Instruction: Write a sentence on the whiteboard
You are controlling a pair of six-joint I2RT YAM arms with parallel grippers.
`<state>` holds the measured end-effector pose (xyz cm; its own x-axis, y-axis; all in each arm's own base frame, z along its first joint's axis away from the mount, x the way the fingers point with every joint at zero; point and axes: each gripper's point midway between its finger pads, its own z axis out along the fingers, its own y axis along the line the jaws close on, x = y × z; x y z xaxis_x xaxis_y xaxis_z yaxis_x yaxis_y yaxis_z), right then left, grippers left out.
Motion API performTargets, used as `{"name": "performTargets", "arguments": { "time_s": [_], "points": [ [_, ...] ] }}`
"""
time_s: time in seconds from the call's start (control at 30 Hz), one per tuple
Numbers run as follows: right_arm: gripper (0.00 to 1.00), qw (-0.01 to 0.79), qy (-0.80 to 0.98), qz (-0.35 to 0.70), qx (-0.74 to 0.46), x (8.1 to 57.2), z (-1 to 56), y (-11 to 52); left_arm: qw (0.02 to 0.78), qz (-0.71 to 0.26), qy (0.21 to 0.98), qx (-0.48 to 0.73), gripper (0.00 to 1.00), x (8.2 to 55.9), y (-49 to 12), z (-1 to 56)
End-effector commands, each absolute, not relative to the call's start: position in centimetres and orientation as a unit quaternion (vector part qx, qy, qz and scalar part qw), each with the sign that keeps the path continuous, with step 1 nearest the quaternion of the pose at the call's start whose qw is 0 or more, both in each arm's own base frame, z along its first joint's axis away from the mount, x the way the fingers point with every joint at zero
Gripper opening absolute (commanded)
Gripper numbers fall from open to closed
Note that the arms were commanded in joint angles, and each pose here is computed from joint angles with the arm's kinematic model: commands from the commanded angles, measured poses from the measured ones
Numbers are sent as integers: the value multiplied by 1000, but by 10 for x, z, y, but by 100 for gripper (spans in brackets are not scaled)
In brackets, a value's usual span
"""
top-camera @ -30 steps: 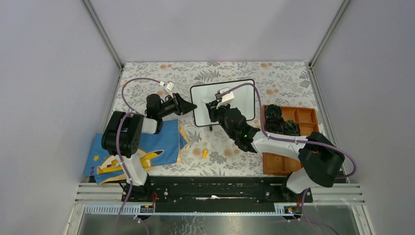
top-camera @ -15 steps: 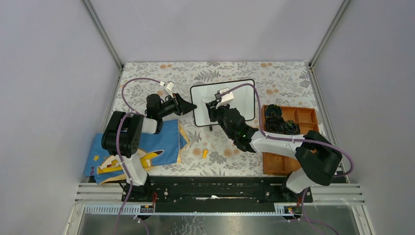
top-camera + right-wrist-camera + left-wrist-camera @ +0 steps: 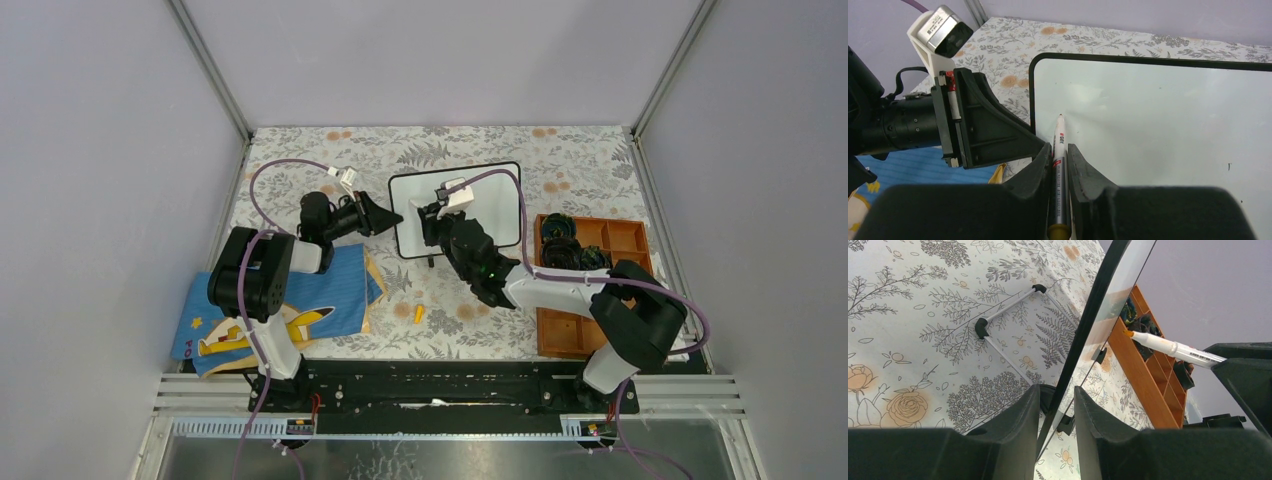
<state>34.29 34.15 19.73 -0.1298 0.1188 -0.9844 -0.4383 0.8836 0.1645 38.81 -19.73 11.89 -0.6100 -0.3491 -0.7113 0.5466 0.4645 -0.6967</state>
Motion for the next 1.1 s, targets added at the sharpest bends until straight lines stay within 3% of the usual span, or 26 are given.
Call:
{"name": "performTargets", "arguments": {
  "time_s": [0.0,1.07],
  "points": [
    [0,684,688,234,-65,355,234,344,460,-505,725,90,37,392,-201,131],
    [0,693,678,241,-50,367,243,347,462,-502,725,93,33,392,-201,131]
  ]
}}
